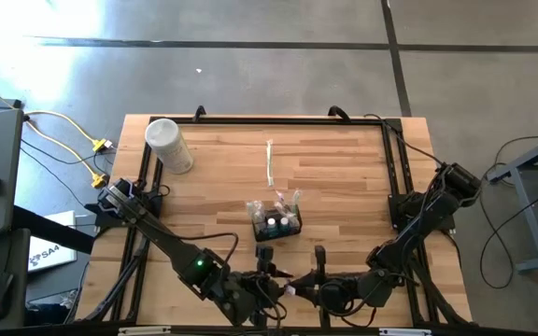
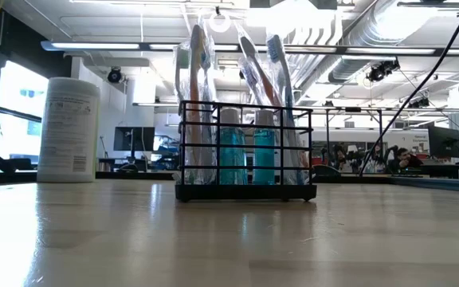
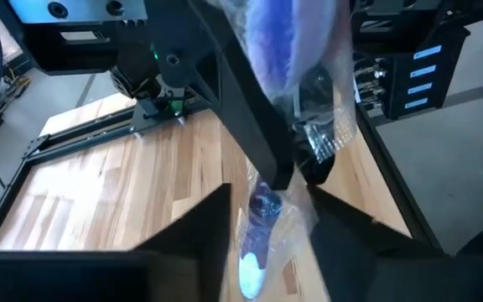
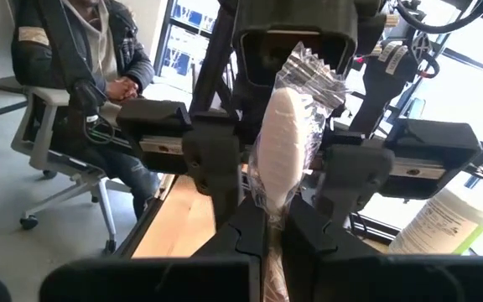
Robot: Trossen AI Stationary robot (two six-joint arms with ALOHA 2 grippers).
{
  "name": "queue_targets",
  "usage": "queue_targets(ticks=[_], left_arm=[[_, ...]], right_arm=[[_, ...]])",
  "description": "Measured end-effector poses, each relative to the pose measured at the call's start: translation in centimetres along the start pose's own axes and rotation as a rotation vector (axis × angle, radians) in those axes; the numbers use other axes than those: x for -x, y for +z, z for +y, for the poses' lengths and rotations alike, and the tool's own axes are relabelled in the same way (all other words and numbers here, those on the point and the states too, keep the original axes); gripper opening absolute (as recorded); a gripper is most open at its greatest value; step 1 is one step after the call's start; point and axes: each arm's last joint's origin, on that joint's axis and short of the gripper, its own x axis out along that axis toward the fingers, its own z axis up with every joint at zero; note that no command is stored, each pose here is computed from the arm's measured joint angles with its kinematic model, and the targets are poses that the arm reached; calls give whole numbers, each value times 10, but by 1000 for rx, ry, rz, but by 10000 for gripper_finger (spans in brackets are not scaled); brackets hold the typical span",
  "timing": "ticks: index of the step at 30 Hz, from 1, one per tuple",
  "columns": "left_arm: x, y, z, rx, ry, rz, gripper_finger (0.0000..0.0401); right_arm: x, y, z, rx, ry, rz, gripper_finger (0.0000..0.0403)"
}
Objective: Pick & Place toothbrushing station
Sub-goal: Put the purple toothbrush into the black wire organizer
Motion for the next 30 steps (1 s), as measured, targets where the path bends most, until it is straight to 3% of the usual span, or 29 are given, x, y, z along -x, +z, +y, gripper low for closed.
queue_targets(ticks=[6, 7, 10, 18, 26, 30], left_arm=[[-1, 0, 0, -26, -1, 1, 31], [-1, 0, -1, -29, -1, 1, 26], [-1, -1, -1, -26, -5, 3, 23], [0, -4, -1, -40, -4, 28, 8], [20, -10, -10, -88, 112, 70, 8], [50, -14, -8, -93, 226, 102, 8]], right_arm=[[0, -1, 0, -5, -5, 8, 8], [-1, -1, -1, -17, -7, 9, 9], [-2, -2, -1, -50, -2, 11, 34], [3, 0, 2, -20, -30, 16, 148], [23, 4, 12, 63, -317, 88, 246], [28, 4, 15, 68, -354, 101, 270]])
